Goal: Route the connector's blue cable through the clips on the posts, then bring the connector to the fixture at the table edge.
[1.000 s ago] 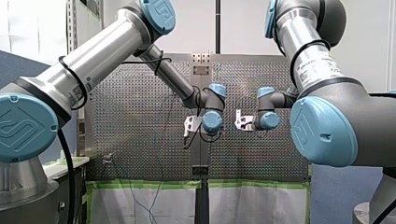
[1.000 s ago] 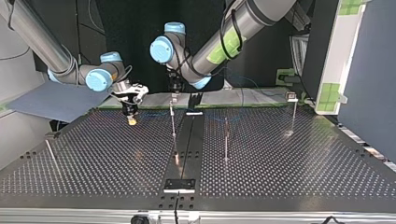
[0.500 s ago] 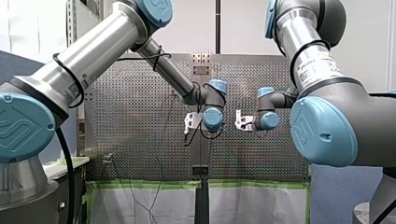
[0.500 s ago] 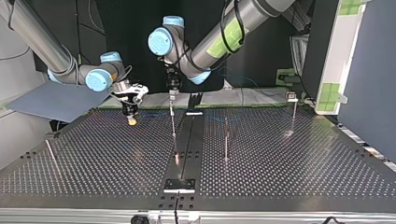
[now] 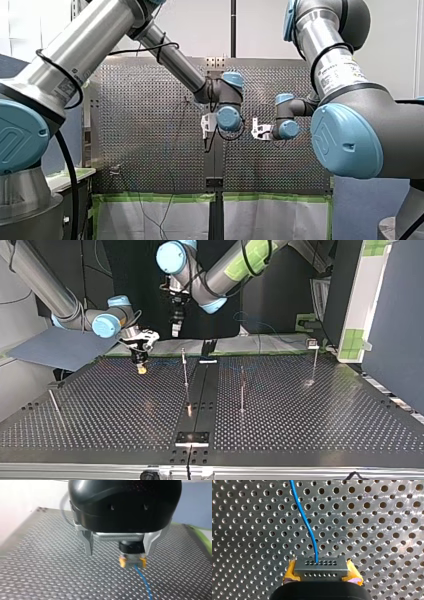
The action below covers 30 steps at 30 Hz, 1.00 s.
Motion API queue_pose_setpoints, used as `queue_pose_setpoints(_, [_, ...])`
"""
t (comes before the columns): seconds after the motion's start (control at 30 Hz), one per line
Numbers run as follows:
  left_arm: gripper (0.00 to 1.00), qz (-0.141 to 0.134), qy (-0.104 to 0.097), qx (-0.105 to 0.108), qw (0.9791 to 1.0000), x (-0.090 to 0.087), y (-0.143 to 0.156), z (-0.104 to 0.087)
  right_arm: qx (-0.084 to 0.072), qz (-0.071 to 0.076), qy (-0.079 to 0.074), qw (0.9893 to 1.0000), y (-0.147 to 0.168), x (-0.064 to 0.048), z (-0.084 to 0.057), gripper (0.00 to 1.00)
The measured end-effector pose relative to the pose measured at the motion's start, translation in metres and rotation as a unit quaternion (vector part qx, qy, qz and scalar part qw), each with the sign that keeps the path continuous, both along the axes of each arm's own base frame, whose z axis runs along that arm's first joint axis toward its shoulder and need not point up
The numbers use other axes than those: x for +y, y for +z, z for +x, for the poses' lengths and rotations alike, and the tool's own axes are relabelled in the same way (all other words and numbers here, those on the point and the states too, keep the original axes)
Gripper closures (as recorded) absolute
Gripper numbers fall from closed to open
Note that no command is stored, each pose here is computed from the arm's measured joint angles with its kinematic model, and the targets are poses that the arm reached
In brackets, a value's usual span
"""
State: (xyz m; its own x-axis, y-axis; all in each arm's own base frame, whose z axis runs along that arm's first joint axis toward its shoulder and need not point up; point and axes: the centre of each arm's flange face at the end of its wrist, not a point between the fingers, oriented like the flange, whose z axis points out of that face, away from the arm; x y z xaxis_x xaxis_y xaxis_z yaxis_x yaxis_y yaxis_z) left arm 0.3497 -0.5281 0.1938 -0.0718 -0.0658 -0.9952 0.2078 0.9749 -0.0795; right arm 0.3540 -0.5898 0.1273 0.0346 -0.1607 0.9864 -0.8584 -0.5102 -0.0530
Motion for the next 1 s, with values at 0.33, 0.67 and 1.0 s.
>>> queue_pose_setpoints(0.33, [0.00,-0.046,-0.024,-0.023,0.9984,0.010,0.025,-0.020,-0.001,0.002,0.000,1.0000,-0.001,0.000,0.000,1.00])
queue_pose_setpoints(0.67, [0.00,-0.083,-0.023,-0.052,0.9949,0.032,0.049,-0.033,0.000,0.005,0.002,1.0000,-0.004,0.001,0.001,1.00])
queue_pose_setpoints(1.0, [0.00,-0.131,-0.020,-0.075,0.9884,0.054,0.070,-0.049,0.000,0.003,0.002,1.0000,-0.004,0.002,0.003,1.00])
